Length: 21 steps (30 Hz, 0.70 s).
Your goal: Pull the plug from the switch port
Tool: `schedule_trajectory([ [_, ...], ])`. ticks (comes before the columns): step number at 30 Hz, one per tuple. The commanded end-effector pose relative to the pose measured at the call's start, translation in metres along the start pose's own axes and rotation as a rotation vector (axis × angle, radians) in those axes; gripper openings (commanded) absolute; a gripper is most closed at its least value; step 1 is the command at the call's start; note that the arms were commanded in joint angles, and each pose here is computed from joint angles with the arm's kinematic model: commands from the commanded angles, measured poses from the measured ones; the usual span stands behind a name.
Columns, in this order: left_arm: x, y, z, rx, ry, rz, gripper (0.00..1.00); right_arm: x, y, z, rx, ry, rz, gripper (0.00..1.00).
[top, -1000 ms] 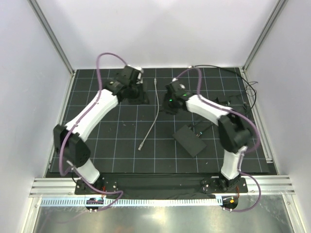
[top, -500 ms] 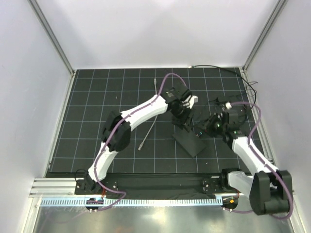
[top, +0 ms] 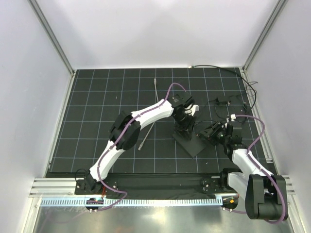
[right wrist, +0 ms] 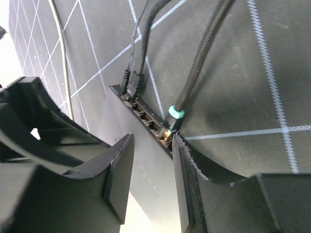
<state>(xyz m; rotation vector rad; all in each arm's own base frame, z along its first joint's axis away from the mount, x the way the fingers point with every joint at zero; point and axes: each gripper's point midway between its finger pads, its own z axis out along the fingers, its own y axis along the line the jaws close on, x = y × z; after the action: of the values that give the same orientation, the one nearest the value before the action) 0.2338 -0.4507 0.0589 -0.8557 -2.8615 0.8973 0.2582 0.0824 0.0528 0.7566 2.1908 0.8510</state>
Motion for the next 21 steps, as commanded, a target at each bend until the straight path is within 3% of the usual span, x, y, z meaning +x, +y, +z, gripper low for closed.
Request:
schedule_trajectory([
  [1, -0.013, -0.016, -0.005, 0.052, -0.033, 0.011, 0.47, -0.012, 0.005, 0.002, -0.047, -0.061, -0.029, 0.44],
  [21, -0.006, -0.003, -0.003, 0.038, 0.003, -0.032, 0.45, -0.005, -0.004, 0.012, -0.065, -0.006, 0.05, 0.41],
])
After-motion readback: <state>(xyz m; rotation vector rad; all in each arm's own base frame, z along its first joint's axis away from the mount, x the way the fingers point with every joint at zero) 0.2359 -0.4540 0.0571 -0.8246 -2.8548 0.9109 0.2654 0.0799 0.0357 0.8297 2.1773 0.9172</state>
